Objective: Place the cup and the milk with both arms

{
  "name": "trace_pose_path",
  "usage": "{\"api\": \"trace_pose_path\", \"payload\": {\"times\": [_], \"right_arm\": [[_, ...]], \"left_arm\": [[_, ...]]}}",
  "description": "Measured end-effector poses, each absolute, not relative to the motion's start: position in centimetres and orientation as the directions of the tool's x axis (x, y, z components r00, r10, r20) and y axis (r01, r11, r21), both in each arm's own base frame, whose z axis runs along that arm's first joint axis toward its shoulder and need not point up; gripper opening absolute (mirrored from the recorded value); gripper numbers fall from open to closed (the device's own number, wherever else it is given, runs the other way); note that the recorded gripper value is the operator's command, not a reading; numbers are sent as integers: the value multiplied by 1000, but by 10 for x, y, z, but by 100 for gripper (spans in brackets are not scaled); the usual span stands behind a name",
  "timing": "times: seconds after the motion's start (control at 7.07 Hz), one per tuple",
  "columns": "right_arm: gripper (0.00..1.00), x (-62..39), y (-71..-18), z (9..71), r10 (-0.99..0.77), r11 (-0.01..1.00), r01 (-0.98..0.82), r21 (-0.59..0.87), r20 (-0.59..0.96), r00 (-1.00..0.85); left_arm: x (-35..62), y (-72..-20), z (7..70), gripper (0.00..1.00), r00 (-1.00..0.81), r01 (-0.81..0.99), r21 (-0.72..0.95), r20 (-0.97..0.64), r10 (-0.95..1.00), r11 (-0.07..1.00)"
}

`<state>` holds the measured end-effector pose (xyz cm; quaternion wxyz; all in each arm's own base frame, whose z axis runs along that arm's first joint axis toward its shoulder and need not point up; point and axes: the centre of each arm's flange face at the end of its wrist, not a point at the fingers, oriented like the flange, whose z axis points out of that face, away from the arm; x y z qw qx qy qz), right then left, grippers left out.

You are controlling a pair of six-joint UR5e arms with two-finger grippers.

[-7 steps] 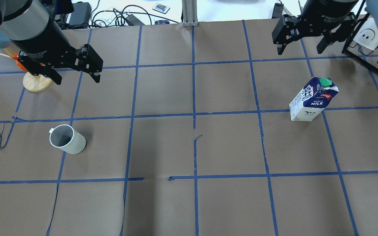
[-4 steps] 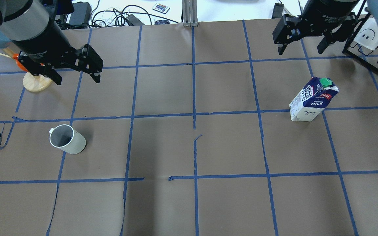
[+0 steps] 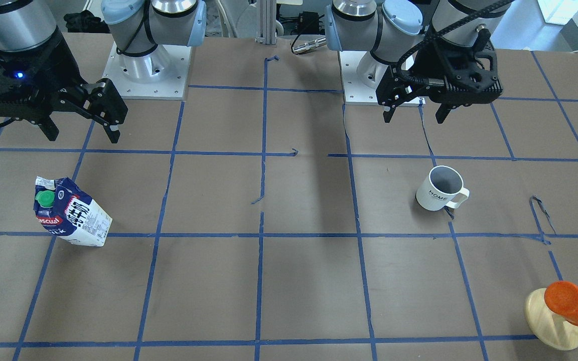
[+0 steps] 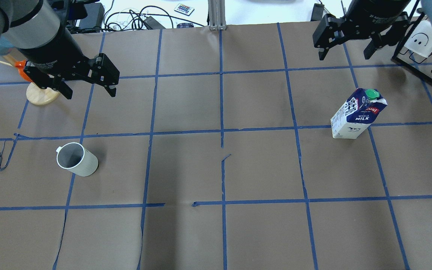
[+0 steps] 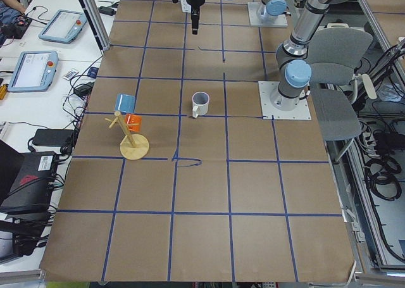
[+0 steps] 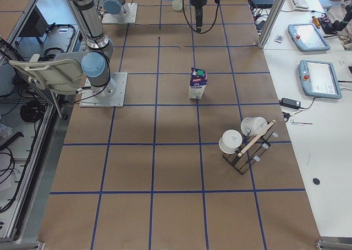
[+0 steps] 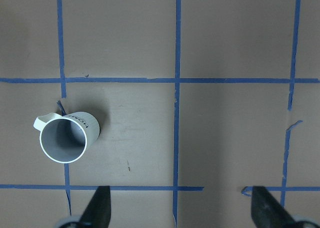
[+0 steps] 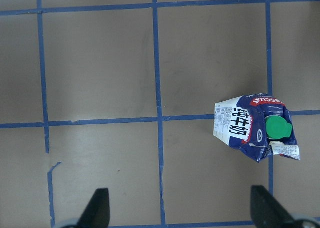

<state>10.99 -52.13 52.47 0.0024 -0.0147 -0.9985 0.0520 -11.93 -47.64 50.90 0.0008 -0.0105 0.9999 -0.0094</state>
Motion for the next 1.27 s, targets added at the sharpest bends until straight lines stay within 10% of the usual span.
{"api": "trace_pose_path", "payload": {"times": [1.27], "right_arm": [[100, 105, -533, 513, -15, 994, -17, -106, 19, -1000]], "left_arm": [[-102, -486, 500, 100, -1000, -28, -3, -7, -28, 1000]]}}
